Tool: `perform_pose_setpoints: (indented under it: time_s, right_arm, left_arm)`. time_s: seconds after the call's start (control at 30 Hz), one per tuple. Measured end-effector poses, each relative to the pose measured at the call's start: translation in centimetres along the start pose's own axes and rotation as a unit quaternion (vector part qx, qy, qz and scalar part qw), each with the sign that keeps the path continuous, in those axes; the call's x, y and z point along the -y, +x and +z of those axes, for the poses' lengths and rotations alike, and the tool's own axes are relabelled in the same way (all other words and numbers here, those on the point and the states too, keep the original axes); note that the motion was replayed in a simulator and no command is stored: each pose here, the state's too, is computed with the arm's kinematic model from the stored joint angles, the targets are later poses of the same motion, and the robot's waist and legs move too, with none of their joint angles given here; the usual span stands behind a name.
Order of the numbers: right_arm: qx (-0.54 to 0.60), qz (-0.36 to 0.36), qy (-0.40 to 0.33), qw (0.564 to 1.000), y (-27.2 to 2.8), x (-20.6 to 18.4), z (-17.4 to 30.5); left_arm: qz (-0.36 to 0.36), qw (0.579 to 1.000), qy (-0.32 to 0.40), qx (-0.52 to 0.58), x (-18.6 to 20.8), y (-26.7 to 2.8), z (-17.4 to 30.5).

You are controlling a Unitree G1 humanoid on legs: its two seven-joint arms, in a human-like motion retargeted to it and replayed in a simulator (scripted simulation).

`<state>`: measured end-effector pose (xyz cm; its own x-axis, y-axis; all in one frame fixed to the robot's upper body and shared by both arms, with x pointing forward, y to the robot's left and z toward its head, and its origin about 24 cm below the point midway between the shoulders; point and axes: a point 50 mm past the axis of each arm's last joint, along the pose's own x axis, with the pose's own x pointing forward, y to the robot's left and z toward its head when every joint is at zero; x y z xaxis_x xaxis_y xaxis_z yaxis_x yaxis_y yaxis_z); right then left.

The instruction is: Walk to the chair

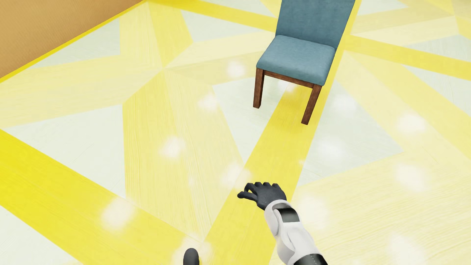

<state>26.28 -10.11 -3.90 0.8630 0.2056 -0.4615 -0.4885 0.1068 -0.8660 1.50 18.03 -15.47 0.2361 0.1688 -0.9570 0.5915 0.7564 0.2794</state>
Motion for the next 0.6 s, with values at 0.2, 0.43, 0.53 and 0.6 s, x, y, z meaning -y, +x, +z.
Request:
perform_pose_setpoints:
  time_s: [0.2,0.43,0.53,0.6]
  right_arm:
    - [-0.203,0.06,0.106,0.972,-4.5,-8.2,-6.2]
    - [-0.325,0.403,0.118,0.847,-16.6,-21.3,-9.3]
    - [-0.267,0.471,0.067,0.838,-17.2,-21.9,-8.8]
    - [-0.292,0.416,0.105,0.855,-16.1,-20.8,-9.1]
  left_arm:
    - [0.067,0.997,0.008,0.023,-4.1,0.8,3.1]
    - [0.233,0.958,-0.034,0.166,-14.4,-1.9,8.2]
    - [0.277,0.944,-0.086,0.159,-14.8,-2.2,7.5]
    - [0.261,0.951,-0.108,0.123,-12.9,-1.3,6.3]
